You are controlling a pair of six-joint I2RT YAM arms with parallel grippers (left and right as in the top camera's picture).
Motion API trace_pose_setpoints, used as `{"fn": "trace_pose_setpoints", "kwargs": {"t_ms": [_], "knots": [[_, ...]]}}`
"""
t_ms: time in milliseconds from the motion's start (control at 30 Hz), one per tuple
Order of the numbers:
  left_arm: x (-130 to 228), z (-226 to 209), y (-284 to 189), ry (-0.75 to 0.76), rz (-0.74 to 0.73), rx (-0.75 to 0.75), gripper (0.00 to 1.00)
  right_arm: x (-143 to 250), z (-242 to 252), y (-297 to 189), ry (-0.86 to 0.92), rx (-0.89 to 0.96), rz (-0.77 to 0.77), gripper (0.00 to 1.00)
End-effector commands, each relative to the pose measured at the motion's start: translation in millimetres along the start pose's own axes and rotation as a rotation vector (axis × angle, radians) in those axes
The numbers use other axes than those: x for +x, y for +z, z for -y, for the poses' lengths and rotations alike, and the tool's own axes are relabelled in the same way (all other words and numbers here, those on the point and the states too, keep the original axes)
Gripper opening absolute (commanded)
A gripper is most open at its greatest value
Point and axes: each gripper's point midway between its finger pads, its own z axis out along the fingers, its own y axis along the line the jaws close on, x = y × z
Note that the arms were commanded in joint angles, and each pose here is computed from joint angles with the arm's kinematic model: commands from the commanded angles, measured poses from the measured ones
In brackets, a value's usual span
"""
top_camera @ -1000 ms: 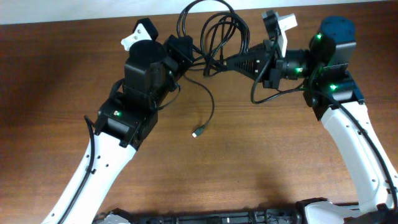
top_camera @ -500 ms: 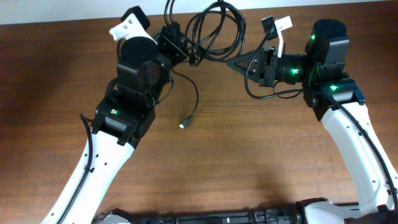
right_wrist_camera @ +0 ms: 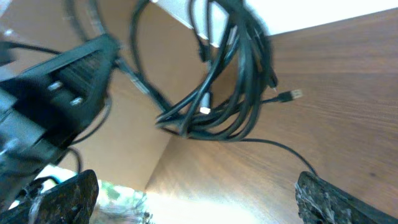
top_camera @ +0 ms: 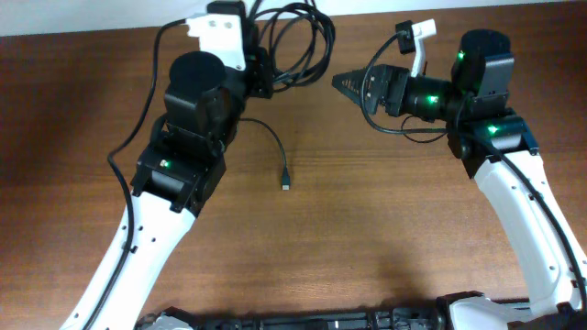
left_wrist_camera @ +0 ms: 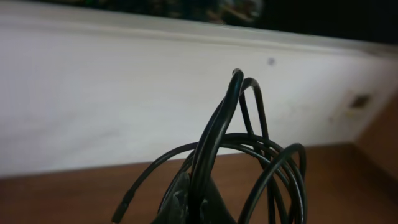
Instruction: Untangle cables
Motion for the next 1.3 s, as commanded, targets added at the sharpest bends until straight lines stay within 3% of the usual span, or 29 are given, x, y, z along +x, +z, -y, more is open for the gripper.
{"fn": "trace_pose_setpoints", "kwargs": {"t_ms": [0, 267, 533, 833, 1067, 1267], "knots": [[-8.1, 43.3, -6.0, 0.16, 0.034, 0.252, 0.0, -8.7, 13.8, -5.4, 0.047, 0.126, 0.073, 0.99], [-12.7, 67.2, -14.1, 0.225, 0.071, 0.394, 0.0, -1.6, 39.7, -10.0, 0.121, 0.254, 0.082, 0.99], [-20.7, 73.2, -17.1, 0.229, 0.107, 0.425, 0.0, 11.3, 78.2, -24.0, 0.202, 0.462, 0.093, 0.99], [-18.5, 103.3, -35.6, 0.241, 0.115, 0.629, 0.0, 11.4, 93.9, -33.1, 0.215, 0.558, 0.121, 0.99], [-20.6, 98.6, -32.3, 0.241, 0.121, 0.594, 0.0, 24.5, 93.5, -32.4, 0.238, 0.553, 0.068, 0.99], [-16.8, 50.1, -8.8, 0.126, 0.065, 0.289, 0.0, 32.2, 66.4, -20.6, 0.205, 0.396, -0.009, 0.99]]}}
